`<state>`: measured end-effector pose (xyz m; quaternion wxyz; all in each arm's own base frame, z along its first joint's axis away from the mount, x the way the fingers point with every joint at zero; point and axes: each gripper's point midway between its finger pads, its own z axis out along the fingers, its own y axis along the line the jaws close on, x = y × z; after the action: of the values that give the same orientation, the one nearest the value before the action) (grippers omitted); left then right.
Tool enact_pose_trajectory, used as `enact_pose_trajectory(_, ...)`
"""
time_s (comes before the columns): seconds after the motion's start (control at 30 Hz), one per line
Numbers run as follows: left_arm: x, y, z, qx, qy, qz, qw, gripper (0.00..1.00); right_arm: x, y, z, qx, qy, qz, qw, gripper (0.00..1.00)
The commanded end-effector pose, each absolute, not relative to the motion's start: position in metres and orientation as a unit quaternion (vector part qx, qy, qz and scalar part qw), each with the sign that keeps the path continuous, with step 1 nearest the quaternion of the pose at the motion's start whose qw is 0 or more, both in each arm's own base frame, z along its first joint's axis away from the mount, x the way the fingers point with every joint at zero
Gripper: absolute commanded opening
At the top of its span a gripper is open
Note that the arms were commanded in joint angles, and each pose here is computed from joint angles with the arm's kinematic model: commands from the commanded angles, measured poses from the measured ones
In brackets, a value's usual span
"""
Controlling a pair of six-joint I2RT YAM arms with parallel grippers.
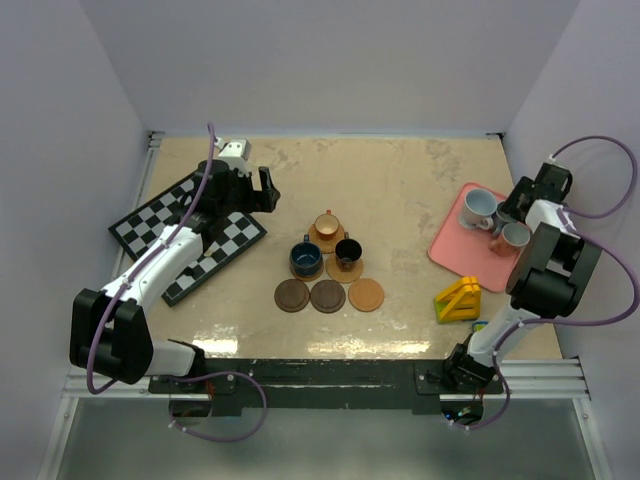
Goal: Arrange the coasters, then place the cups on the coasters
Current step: Pick up the cup from the tray.
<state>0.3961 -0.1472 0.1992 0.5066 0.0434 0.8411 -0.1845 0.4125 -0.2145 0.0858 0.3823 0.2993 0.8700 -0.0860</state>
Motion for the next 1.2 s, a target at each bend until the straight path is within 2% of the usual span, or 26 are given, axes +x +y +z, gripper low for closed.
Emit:
enact_pose_trajectory(0.0, 0.404, -0.151, 0.232, 0.049, 0.816, -0.194, 0.542, 0.96, 0.431, -0.226, 0.102, 0.29, 0.863, -0.086, 0.405, 0.53)
enact_pose_trajectory(0.33, 0.405, -0.149, 0.228, 0.048, 0.819, -0.185, 0.541, 0.96, 0.435, -0.231, 0.1, 0.289, 0.867, -0.09, 0.397, 0.29)
enact_pose_trajectory(0.57, 0.404, -0.149, 0.232, 0.049, 0.817, -0.187, 0.543, 0.96, 0.43, -0.234, 0.117, 0.301, 0.858, -0.106, 0.402, 0.01)
enact_pose_trajectory(0.9, 0.403, -0.148, 0.235, 0.048, 0.814, -0.186, 0.547, 0.96, 0.436, -0.246, 0.181, 0.304, 0.837, -0.133, 0.434, 0.0)
enact_pose_trajectory(1.17, 0.402, -0.151, 0.236, 0.051, 0.813, -0.185, 0.55, 0.96, 0.419, -0.236, 0.229, 0.303, 0.813, -0.143, 0.476, 0.0)
